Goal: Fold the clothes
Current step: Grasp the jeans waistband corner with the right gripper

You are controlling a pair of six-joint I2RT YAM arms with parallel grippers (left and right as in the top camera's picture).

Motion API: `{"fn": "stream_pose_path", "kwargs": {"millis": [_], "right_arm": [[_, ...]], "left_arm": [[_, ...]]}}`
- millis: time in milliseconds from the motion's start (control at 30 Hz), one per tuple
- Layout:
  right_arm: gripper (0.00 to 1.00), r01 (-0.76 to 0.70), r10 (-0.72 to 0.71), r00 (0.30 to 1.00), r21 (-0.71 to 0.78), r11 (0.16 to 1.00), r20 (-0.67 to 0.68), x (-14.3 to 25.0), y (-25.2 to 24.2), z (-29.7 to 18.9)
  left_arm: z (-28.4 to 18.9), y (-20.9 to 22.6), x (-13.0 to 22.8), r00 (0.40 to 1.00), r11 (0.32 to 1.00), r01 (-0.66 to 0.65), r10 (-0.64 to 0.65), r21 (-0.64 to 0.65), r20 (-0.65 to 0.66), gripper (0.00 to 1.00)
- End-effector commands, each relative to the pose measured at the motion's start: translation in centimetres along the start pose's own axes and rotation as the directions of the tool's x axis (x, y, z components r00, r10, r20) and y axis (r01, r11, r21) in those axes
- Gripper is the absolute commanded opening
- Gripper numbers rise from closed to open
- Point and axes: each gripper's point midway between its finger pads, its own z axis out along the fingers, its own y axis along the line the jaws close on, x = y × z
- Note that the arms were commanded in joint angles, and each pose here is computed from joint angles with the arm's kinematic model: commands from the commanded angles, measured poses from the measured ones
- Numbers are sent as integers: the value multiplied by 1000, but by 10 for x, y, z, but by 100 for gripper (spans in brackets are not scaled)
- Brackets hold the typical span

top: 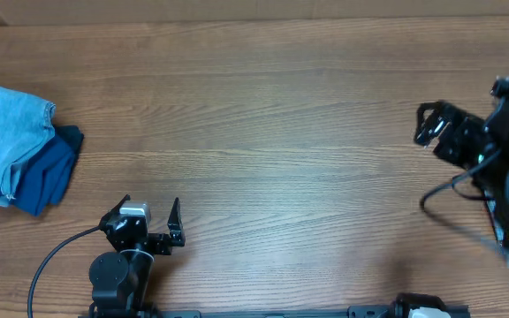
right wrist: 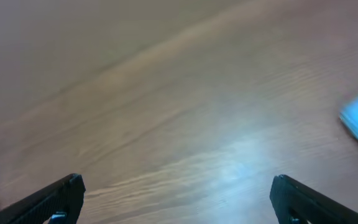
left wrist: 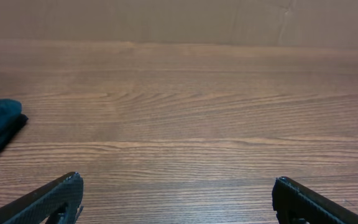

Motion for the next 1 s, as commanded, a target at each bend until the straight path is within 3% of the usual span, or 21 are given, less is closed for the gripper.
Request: {"fn": "stream_pose_path", "kwargs": {"millis": [0, 133, 233, 433, 500, 600, 667, 767, 967], "right_arm": [[100, -279, 284, 959, 240, 930, 15, -12, -81, 12], [100, -502, 527, 849, 378, 778, 43, -7, -170, 16], [100, -689, 728, 685, 353, 632, 33, 8, -229, 24], [100, -793, 884, 464, 469, 388, 54, 59, -325, 50], [100, -779, 880, 473, 487, 395, 43, 67, -341, 52], [100, -743, 875, 474, 578, 338, 98, 83, -369, 41], [100, -710, 847, 523, 598, 371, 94, 89, -380, 39], [100, -697, 840, 537, 603, 388, 81, 101, -387, 43], [100, -694, 858, 510, 616, 372, 56, 148, -392, 59]], "left_arm": [[1, 2, 2, 1000, 1000, 16, -16, -10, 2, 100], [1, 2, 2, 1000, 1000, 16, -16, -10, 2, 100], [1, 2, 2, 1000, 1000, 16, -16, -10, 2, 100], [1, 2, 2, 1000, 1000, 16, -16, -10, 2, 100], [1, 2, 2, 1000, 1000, 16, -16, -10, 2, 100], [1, 2, 2, 1000, 1000, 16, -16, -10, 2, 100], [1, 2, 2, 1000, 1000, 16, -16, -10, 2, 100], [1, 2, 2, 1000, 1000, 16, -16, -10, 2, 100], [1, 2, 2, 1000, 1000, 16, -16, -10, 2, 100]]}}
